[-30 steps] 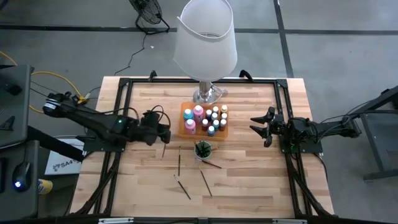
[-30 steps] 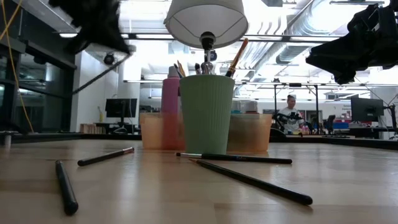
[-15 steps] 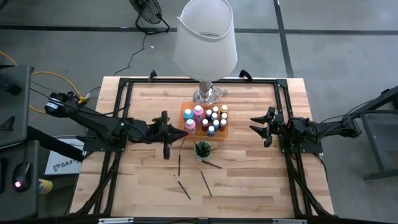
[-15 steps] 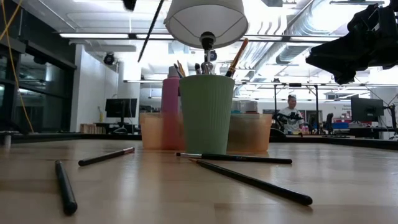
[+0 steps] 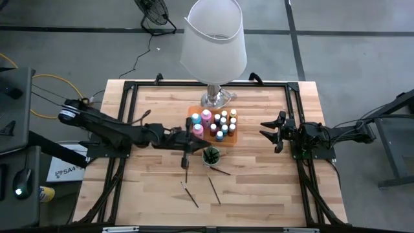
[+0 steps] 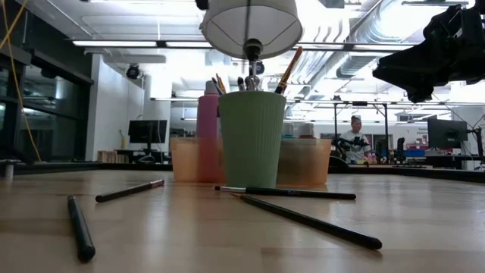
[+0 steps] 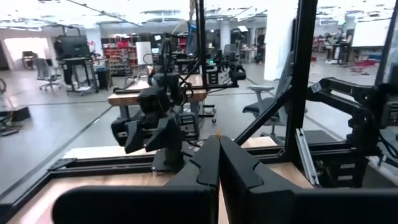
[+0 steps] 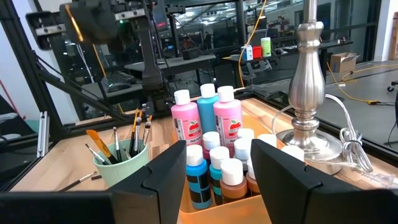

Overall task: Pick & Place Paint Supplies
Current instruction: Put the orange paintbrushes into the green cup

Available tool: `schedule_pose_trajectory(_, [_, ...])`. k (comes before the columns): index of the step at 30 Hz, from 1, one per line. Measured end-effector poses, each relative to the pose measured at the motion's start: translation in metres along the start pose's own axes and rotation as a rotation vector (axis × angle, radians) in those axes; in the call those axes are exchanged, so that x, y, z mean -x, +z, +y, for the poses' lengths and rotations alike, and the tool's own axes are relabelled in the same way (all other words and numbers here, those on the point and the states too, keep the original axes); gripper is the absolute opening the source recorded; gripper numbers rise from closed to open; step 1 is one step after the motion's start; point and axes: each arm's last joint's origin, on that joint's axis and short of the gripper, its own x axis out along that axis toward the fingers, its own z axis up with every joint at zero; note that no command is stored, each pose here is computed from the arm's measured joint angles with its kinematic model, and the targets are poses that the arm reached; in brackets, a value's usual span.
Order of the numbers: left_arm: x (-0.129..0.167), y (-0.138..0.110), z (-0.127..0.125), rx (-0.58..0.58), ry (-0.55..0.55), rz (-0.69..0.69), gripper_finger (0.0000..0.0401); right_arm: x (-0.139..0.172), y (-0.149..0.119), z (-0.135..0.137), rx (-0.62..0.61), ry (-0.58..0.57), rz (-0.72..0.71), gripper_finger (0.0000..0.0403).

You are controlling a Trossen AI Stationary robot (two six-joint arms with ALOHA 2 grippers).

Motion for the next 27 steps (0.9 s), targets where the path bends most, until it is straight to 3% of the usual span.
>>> schedule_pose_trajectory(9, [-0.018,-0.031,0.0,0.013,-0.029,0.04,0.0,0.0,0.0,0.0,0.0,0.0,0.0,0.0174])
schedule_pose_trajectory(17, [-0.005,-0.061,0.002,0.049,0.019,0.143,0.0,0.0,0.0,0.0,0.0,0.0,0.001,0.0174])
schedule_pose_trajectory(23, [0.0,-0.07,0.003,0.044,0.038,0.173,0.0001,0.0,0.0,0.0,0.0,0.0,0.0,0.0174])
schedule_pose_trajectory(27, [0.0,-0.07,0.003,0.032,0.043,0.174,0.0027,0.0,0.0,0.0,0.0,0.0,0.0,0.0174])
